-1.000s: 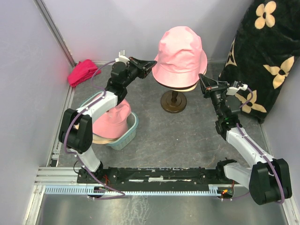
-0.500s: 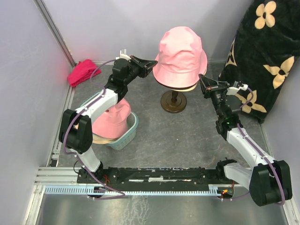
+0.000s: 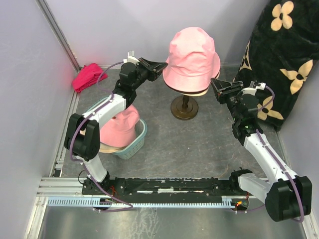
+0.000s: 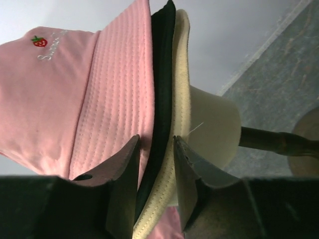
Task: Stack the hats
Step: Stack the hat on the hat.
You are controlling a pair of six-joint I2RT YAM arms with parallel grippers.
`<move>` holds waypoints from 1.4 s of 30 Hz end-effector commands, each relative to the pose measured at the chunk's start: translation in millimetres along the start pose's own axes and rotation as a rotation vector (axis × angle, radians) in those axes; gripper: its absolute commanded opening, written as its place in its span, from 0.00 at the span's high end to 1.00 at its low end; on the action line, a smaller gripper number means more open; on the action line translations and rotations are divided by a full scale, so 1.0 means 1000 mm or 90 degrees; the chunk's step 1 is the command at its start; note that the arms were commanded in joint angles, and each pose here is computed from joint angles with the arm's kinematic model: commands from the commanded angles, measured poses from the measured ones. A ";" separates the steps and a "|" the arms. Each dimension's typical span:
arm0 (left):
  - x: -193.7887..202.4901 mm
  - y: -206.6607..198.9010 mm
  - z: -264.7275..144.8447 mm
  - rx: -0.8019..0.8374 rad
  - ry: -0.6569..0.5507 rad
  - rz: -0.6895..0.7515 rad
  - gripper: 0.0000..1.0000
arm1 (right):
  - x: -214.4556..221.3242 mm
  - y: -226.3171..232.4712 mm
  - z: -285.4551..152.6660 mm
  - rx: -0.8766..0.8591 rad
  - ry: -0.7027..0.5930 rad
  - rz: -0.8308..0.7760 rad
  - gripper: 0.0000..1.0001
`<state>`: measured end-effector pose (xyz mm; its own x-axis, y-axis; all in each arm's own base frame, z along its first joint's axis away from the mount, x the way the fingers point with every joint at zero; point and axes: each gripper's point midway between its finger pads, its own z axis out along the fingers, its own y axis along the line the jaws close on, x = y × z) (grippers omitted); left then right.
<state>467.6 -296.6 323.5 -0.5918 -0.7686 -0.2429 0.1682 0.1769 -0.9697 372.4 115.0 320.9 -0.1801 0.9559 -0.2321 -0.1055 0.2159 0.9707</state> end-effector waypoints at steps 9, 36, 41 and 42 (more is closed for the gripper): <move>-0.006 -0.014 -0.001 0.047 -0.014 0.056 0.75 | -0.046 0.021 -0.016 0.034 -0.078 -0.101 0.56; -0.008 -0.023 0.003 0.054 -0.002 0.070 0.72 | -0.083 0.061 0.095 -0.083 0.001 -0.029 0.50; -0.007 -0.023 0.004 0.054 -0.001 0.069 0.72 | -0.080 0.055 0.101 -0.080 0.013 -0.020 0.50; -0.008 -0.023 0.004 0.056 -0.002 0.069 0.72 | -0.080 0.053 0.102 -0.080 0.016 -0.018 0.50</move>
<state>471.1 -294.5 324.6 -0.5761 -0.7650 -0.2880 0.2087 0.2030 -0.9567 481.8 66.5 363.4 -0.1923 0.9480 -0.2537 -0.1256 0.2326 0.9644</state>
